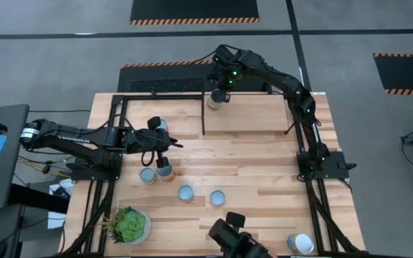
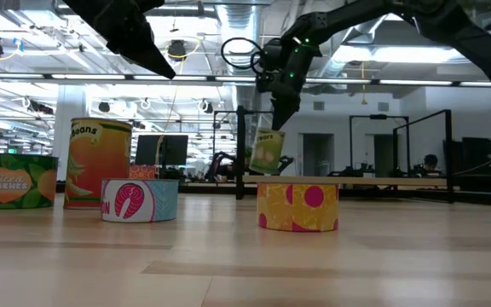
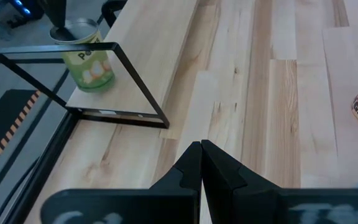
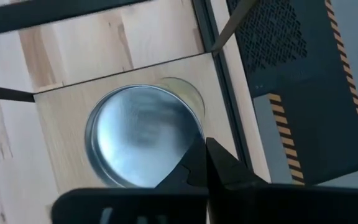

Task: Pick and place cans onto a shelf
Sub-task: Put the canned pears on the shelf, then move the canned goods to the center

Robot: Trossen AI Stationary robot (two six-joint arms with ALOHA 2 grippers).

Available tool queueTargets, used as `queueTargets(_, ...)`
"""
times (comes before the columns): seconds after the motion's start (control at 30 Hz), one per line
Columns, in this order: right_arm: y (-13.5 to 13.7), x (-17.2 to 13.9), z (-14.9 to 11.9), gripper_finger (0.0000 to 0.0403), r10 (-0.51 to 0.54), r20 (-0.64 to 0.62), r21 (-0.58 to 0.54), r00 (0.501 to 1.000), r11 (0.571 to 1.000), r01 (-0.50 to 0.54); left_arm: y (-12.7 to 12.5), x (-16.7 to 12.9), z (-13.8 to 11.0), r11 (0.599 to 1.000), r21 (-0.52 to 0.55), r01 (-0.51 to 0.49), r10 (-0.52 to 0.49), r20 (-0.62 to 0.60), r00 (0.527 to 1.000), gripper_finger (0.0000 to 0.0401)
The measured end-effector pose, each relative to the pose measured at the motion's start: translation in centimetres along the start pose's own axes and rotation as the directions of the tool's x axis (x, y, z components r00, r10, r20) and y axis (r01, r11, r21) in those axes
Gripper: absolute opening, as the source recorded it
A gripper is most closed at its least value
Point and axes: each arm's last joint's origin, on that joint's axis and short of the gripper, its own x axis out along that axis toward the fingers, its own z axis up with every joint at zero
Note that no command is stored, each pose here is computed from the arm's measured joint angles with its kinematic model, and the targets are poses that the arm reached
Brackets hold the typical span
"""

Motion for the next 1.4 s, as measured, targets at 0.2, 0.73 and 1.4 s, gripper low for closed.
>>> queueTargets(0.2, 0.1, 0.0, -0.1, 0.0033, 0.005, -0.011, 0.002, 1.0, 1.0, -0.005, 0.0, 0.0, 0.0, 1.0, -0.006, 0.0, 0.0, 0.0, 1.0, 0.0)
queueTargets(0.73, 0.4, 0.1, 0.1, 0.0048, -0.004, -0.006, -0.032, 1.0, 0.999, 0.004, 0.0, 0.0, 0.0, 1.0, -0.007, 0.0, 0.0, 0.0, 1.0, 0.0)
queueTargets(1.4, 6.0, -7.6, -0.7, 0.0104, 0.038, -0.056, -0.084, 0.998, 0.996, -0.043, 0.0, 0.0, -0.4, 1.0, -0.011, 0.0, 0.0, -0.039, 0.999, 0.0)
